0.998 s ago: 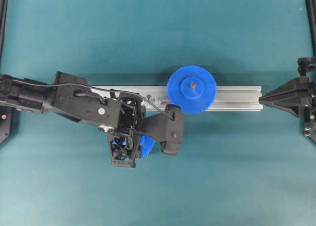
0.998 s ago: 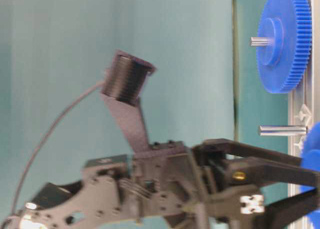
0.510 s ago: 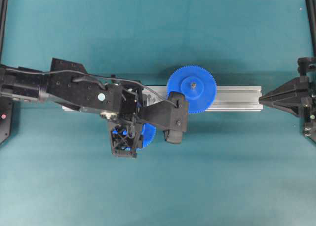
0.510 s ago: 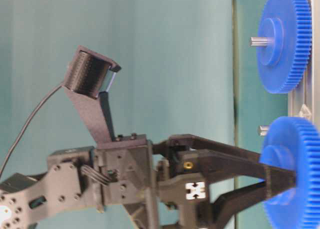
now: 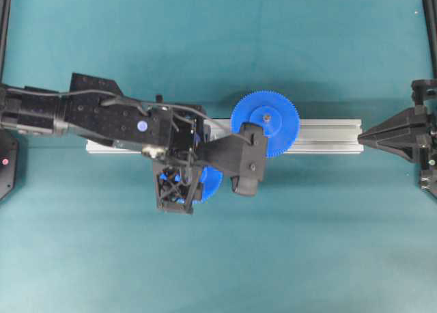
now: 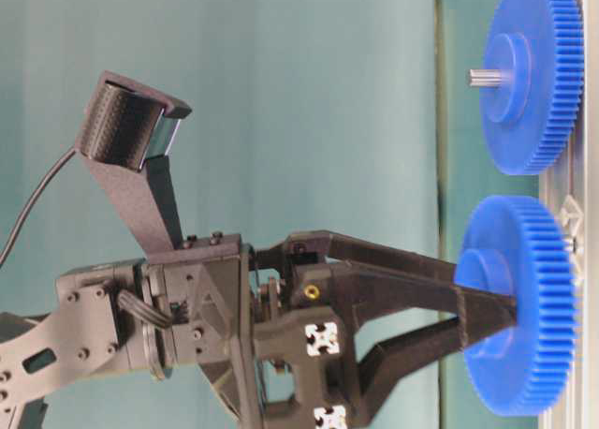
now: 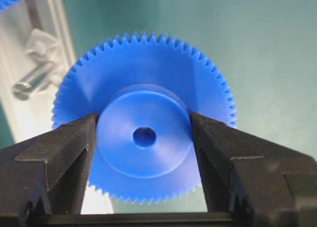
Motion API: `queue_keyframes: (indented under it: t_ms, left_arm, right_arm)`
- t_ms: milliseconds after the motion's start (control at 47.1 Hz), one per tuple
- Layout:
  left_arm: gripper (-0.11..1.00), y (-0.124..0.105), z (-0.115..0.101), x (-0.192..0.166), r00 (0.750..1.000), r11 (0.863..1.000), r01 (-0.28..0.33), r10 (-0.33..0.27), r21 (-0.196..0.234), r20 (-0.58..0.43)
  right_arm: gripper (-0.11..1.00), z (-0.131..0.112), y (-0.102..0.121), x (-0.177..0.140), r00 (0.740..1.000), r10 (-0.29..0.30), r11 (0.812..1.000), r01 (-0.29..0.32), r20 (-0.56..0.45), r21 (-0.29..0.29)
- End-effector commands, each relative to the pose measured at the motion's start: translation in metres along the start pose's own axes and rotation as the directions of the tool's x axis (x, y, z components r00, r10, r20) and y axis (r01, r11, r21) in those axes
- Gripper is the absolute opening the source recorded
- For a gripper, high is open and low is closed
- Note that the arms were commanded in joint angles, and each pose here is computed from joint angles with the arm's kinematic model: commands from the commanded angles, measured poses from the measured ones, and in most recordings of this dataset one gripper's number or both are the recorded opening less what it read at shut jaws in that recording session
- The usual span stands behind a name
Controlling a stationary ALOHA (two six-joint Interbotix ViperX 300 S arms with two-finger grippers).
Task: Find the location of the shaft and insert the small gear.
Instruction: 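Carry the gear over the empty left shaft on the rail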
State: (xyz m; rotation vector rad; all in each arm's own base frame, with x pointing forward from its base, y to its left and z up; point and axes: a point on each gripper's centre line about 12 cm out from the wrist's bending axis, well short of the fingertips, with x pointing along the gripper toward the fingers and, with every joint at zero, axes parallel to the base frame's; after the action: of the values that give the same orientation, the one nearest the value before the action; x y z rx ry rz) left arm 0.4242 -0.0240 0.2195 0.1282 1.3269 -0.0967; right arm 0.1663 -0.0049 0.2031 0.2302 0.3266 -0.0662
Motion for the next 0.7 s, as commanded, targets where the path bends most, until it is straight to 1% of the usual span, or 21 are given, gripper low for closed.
queue_keyframes:
  t_ms: [0,42,127,361,531,680]
  left_arm:
    - [0.63,0.004,0.008,-0.028,0.998,1.0,-0.01,0.009,0.01,0.065]
    - [0.63,0.006,0.009,-0.029,0.998,1.0,-0.013,0.011,0.023,0.063]
    - [0.63,0.009,0.01,-0.031,0.998,0.999,-0.015,0.013,0.032,0.06]
    - [0.63,0.022,0.014,-0.033,0.997,0.999,-0.028,0.026,0.029,0.07]
    - [0.63,0.032,0.013,-0.034,0.997,0.999,-0.035,0.034,0.017,0.07]
    - [0.63,0.04,0.012,-0.034,0.997,0.999,-0.041,0.039,0.024,0.072]
  right_arm:
    - [0.05,0.004,0.0,0.001,1.0,-0.001,1.0,0.0,0.011,0.01]
    - [0.05,0.004,0.0,0.001,1.0,-0.001,1.0,0.001,0.01,0.01]
    - [0.05,0.004,0.0,0.001,1.0,-0.001,1.0,0.0,0.011,0.01]
    - [0.05,0.003,0.0,0.001,1.0,-0.002,1.0,0.002,0.007,0.01]
    - [0.05,0.001,0.0,0.001,1.0,-0.002,0.999,0.002,0.004,0.032]
    - [0.05,-0.001,-0.001,0.001,1.0,-0.003,0.999,0.003,-0.001,0.039]
